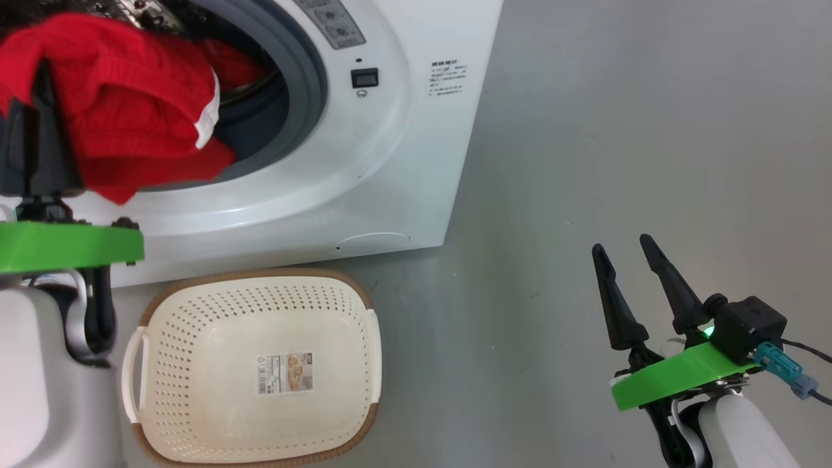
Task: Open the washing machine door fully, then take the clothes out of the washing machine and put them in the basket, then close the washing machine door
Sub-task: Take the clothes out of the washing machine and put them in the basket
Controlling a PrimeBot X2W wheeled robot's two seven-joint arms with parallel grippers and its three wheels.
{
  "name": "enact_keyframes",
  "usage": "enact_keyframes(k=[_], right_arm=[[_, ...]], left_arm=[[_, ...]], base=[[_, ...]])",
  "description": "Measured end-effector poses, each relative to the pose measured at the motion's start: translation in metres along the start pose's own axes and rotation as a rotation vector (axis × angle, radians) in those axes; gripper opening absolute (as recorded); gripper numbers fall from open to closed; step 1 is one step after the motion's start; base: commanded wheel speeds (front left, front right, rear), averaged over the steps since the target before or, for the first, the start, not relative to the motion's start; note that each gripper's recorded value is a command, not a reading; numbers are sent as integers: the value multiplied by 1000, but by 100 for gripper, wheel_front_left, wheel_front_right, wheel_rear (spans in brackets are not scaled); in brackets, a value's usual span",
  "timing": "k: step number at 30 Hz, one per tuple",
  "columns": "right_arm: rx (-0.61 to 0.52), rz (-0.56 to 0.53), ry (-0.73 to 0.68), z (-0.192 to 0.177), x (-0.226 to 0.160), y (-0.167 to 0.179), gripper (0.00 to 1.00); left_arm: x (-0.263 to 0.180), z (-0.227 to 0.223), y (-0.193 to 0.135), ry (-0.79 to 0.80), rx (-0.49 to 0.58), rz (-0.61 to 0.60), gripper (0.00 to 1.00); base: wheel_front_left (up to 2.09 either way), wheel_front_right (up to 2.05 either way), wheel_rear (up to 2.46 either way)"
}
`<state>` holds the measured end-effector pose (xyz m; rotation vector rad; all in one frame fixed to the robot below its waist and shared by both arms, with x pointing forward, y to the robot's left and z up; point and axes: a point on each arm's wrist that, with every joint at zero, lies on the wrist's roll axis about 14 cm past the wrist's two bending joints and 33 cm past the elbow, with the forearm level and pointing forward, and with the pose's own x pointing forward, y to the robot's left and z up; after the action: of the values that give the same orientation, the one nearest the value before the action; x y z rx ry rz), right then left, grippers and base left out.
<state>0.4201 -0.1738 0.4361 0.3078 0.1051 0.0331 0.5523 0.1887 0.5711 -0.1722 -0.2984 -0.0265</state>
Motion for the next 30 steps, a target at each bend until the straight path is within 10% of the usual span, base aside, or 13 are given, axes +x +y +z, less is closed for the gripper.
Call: enact_keyframes(k=[18, 30], right_arm=[[0, 28, 11, -4, 0, 8, 100], [-9, 26, 36, -13, 3, 6, 100]], left_arm=[[-49, 36, 3, -93, 12, 14, 0], [-98, -45, 16, 166, -43, 68, 0]], base=[[0, 0, 0], [0, 0, 0]])
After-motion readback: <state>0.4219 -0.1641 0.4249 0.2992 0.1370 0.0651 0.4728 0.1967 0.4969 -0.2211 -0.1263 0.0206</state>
